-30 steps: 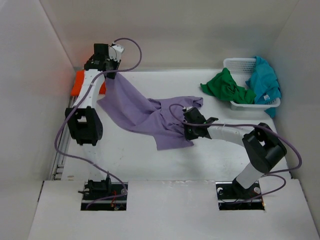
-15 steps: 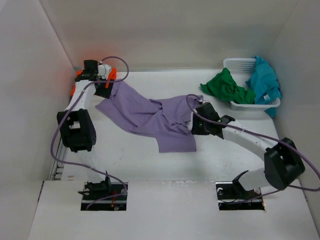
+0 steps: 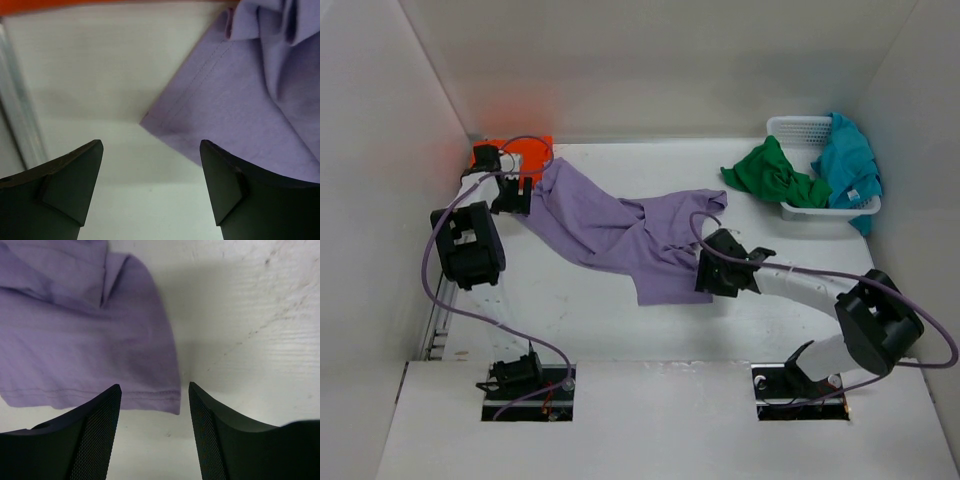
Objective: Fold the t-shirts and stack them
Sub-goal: Flatten out the tshirt
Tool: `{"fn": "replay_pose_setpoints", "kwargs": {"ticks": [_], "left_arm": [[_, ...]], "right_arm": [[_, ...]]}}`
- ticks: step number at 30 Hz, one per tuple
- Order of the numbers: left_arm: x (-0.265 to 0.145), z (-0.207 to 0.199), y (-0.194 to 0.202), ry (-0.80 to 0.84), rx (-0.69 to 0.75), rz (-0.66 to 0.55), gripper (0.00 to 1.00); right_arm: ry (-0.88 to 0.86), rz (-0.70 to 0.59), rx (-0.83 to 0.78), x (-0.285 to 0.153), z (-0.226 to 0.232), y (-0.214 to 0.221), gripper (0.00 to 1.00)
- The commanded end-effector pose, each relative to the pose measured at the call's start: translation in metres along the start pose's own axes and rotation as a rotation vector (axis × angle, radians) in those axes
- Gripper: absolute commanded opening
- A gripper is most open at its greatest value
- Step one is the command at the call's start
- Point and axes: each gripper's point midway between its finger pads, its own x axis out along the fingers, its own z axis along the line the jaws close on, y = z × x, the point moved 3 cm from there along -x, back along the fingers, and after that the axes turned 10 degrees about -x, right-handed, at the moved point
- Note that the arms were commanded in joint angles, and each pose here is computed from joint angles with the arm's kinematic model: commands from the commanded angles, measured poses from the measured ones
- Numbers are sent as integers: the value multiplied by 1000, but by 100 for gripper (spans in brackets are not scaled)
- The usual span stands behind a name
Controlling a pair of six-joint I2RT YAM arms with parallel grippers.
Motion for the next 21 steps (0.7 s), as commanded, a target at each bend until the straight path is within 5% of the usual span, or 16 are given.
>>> {"fn": "replay_pose_setpoints", "kwargs": {"ticks": [1,8,10,12,14,21], "left_arm": [[-6,-2,-32,56,-72,-99,78],[36,13,3,-19,-75,19,74],[44,15,9,-25,-70,30,63],[42,9,12,0,-66,30,38],[38,4,16,31,-61,31,26],[9,-13,39,84,-28,41,13]], "right_arm": [[-12,-11,58,7,9,4,61],[-12,23,75,11,11,17,62],[-24,42,75,13,13,21,62],[-16,59,72,14,11,25,63],[3,64,77,15,6,29,64],[-77,114,46,9,24,41,63]]}}
